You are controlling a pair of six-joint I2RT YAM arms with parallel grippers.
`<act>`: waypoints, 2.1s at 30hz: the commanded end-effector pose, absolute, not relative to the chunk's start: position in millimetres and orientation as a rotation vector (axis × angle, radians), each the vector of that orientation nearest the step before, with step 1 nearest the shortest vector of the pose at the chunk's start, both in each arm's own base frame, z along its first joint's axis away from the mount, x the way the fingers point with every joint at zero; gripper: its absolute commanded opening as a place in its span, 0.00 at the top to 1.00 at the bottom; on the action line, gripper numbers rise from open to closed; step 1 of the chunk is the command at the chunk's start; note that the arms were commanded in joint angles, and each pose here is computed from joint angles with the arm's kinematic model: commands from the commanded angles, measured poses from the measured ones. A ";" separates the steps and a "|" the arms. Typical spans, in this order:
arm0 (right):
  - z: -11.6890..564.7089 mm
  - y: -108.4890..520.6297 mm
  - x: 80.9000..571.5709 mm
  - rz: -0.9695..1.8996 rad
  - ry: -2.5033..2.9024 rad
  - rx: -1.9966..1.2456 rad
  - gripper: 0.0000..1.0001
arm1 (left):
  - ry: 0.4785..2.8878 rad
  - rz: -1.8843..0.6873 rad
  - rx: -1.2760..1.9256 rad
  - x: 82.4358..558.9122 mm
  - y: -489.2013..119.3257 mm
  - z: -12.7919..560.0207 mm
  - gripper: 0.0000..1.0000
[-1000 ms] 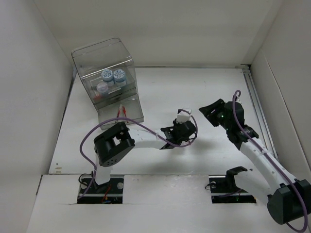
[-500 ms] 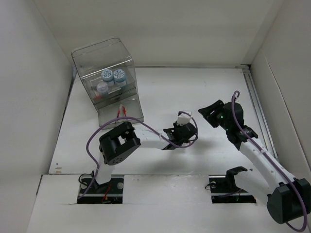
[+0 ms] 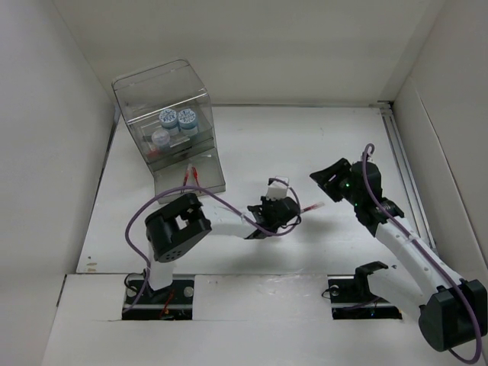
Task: Sort the stationery into containers
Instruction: Grab a piece of stationery with the left arm, then place the stationery into the container, then grab a piece of stationery with the left arm
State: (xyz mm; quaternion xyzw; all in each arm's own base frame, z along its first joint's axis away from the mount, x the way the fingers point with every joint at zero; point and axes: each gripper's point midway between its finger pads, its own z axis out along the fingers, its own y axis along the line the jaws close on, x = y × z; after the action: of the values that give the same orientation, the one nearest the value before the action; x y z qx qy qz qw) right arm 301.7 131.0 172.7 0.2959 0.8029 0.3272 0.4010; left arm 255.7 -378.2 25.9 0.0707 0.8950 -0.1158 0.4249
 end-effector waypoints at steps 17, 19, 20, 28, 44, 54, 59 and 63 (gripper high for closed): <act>187.9 137.2 308.1 0.898 1.972 0.671 0.43 | 1.980 -0.325 -0.387 339.4 -168.5 159.0 1.00; 188.1 141.4 306.0 0.912 1.980 0.657 0.43 | 1.956 -0.290 -0.424 351.2 -148.4 162.0 1.00; 188.2 141.4 306.0 0.912 1.980 0.657 0.43 | 1.945 -0.284 -0.442 356.8 -144.2 164.1 1.00; 182.2 144.3 304.9 0.913 1.995 0.652 0.43 | 1.944 -0.156 -0.474 376.2 -124.8 164.0 0.26; 231.9 115.3 295.2 0.835 1.819 0.722 0.76 | 2.023 -0.663 0.436 297.0 -364.2 125.0 0.26; 237.8 114.4 295.8 0.836 1.825 0.726 0.46 | 1.999 -0.640 0.860 274.3 -456.9 81.2 0.22; 237.5 111.5 296.8 0.824 1.822 0.725 0.45 | 2.023 -0.647 0.954 270.5 -466.6 57.8 0.25; 240.2 111.2 295.7 0.828 1.814 0.722 0.45 | 2.060 -0.585 0.948 275.4 -461.6 38.9 0.32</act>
State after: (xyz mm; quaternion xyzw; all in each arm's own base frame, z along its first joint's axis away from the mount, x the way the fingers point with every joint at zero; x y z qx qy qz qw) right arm 293.7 114.3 220.8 0.3024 0.7605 0.3347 0.4671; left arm 270.1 -458.3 33.5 0.3628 0.8159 -0.2350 0.3839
